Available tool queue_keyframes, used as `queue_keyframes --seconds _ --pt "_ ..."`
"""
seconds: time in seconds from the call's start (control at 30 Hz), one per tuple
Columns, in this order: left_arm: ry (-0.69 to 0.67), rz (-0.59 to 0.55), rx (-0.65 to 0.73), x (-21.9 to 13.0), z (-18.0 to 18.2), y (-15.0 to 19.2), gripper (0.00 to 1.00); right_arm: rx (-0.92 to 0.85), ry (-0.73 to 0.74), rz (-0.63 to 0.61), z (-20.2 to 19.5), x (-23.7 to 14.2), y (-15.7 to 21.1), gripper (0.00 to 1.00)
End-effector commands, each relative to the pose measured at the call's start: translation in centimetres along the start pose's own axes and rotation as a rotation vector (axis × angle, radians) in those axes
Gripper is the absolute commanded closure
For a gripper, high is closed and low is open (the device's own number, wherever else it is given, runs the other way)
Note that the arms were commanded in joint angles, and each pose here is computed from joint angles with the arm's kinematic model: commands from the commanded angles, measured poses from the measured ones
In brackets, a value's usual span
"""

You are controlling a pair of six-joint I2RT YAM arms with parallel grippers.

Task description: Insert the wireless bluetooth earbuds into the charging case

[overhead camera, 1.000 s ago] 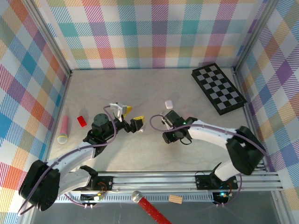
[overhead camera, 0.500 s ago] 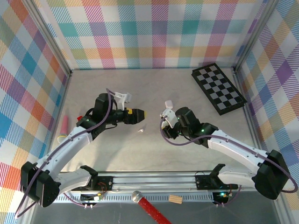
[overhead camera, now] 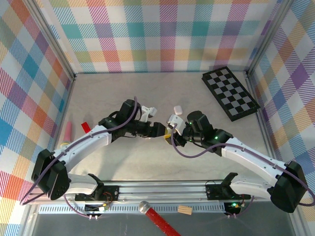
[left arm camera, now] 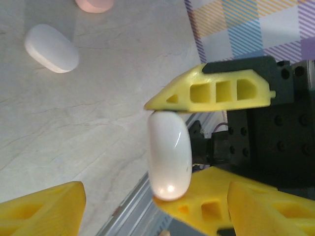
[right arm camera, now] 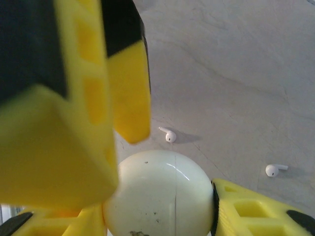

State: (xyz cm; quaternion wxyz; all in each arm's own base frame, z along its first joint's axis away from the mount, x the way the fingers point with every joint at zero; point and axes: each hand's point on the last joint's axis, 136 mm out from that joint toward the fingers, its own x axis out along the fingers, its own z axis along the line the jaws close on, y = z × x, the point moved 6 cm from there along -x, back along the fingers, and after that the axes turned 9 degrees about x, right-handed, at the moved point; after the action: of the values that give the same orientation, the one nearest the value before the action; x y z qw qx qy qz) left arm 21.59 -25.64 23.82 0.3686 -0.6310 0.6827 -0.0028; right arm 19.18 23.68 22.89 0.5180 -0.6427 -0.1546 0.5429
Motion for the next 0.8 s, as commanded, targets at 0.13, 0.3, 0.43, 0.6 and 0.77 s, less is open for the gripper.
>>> queue_keyframes --seconds 0.13,0.3,0.43,0.6,0.77 --pt "0.093 0.001 0.000 1.1 -1.6 -1.0 0.46 -0.037 -0.064 -0.081 0.8 -0.2 -1.9 0.55" --pt "0.115 0.021 0.008 1.4 -1.8 -0.6 0.69 -0.035 -0.061 -0.100 0.8 -0.4 -2.1 0.54" --pt "0.107 0.001 0.039 1.0 -2.0 -0.6 0.88 -0.030 -0.055 -0.104 0.7 -0.5 -2.1 0.51" --pt "0.123 -0.078 0.186 -0.1 -3.1 -1.1 0.90 -0.018 -0.052 -0.147 1.0 -1.5 -2.5 0.30" --pt "0.104 -0.269 0.450 -1.8 -3.8 -1.6 0.92 0.006 -0.194 -0.297 2.3 -4.7 -2.8 0.14"
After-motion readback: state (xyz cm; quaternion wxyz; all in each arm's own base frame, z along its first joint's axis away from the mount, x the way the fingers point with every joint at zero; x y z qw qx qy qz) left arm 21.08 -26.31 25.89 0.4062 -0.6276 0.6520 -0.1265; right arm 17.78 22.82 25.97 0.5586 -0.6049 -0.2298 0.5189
